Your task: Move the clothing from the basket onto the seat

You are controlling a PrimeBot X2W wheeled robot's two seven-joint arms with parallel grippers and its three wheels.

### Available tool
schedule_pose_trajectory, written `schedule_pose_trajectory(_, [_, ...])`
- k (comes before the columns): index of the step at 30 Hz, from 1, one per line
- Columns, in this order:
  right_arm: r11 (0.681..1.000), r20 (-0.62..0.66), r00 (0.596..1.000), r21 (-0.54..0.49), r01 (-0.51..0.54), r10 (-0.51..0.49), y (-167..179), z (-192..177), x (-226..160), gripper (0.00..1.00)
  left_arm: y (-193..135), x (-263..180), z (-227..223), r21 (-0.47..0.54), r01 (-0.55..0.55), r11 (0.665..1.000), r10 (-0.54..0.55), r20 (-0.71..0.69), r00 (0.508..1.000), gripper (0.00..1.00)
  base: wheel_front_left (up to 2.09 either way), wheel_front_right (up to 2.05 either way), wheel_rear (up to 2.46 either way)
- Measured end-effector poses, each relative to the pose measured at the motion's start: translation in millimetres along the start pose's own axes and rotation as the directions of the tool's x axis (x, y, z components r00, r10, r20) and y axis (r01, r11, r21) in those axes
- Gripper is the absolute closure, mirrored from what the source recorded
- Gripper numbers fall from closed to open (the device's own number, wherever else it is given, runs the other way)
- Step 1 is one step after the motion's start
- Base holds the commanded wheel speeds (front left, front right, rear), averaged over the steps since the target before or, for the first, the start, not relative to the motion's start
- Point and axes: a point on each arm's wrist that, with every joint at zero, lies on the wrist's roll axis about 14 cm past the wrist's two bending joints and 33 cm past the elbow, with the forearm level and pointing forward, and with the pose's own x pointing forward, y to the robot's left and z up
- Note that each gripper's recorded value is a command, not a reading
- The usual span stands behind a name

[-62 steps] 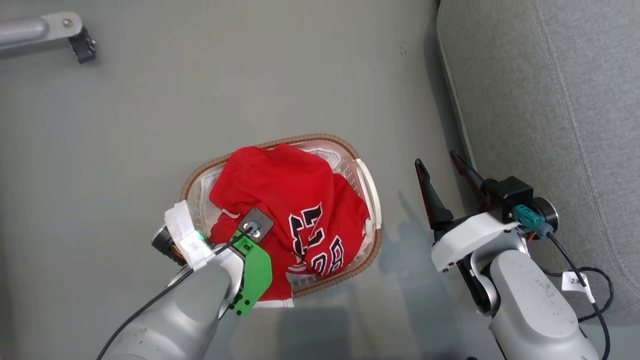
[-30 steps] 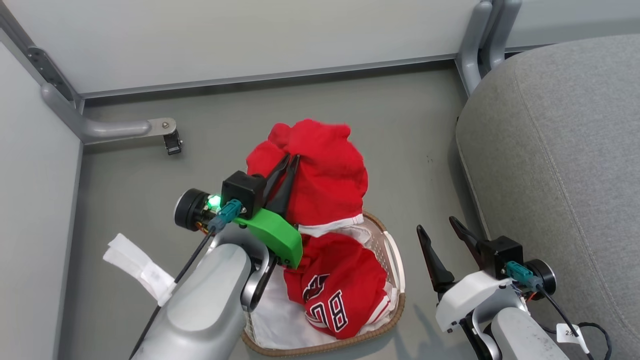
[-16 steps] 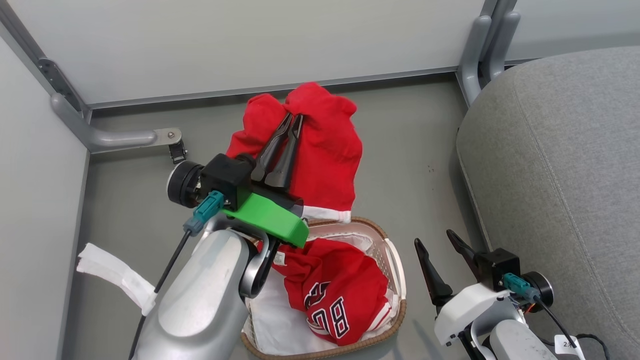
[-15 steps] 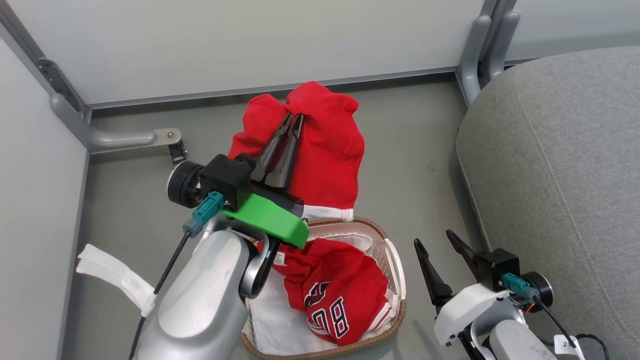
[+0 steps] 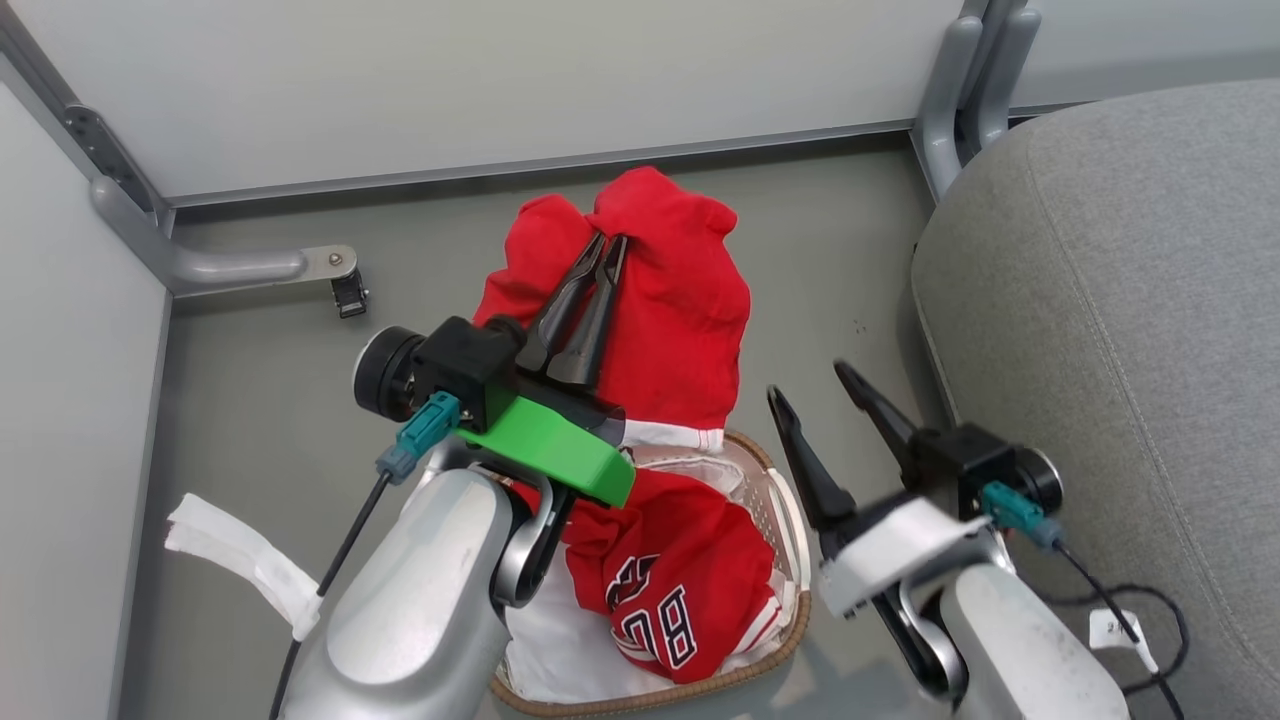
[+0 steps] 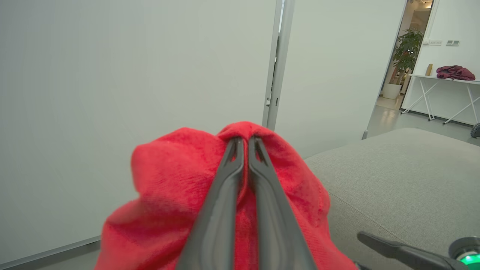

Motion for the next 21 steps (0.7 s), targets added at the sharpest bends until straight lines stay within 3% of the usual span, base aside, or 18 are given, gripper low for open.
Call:
schedule_pose_trajectory(9, [0.988, 0.173, 0.973, -0.005, -0.153, 0.152, 41, 62, 37, 0.00, -5, -3, -3, 0.002, 0.014, 1.000, -0.014, -0.012, 1.000, 1.00, 0.00, 0.00, 0.00])
schedule_pose_trajectory(12, [0.986, 0.151, 0.975, 0.003, -0.168, 0.166, 44, 56, 42, 0.00, -8, -5, -2, -0.002, 0.025, 1.000, -0.025, -0.011, 1.000, 1.00, 0.00, 0.00, 0.00])
schedule_pose_trajectory(16, [0.983, 0.097, 0.984, 0.089, -0.161, 0.152, 42, 39, 49, 0.00, -16, -8, -4, 0.003, 0.051, 0.999, -0.050, -0.020, 0.999, 1.00, 0.00, 0.00, 0.00])
schedule_pose_trajectory(21, [0.966, 0.042, 0.972, 0.111, -0.235, 0.231, 59, 28, 59, 0.00, -23, -12, -6, 0.005, 0.072, 0.997, -0.072, -0.032, 0.997, 1.00, 0.00, 0.00, 0.00])
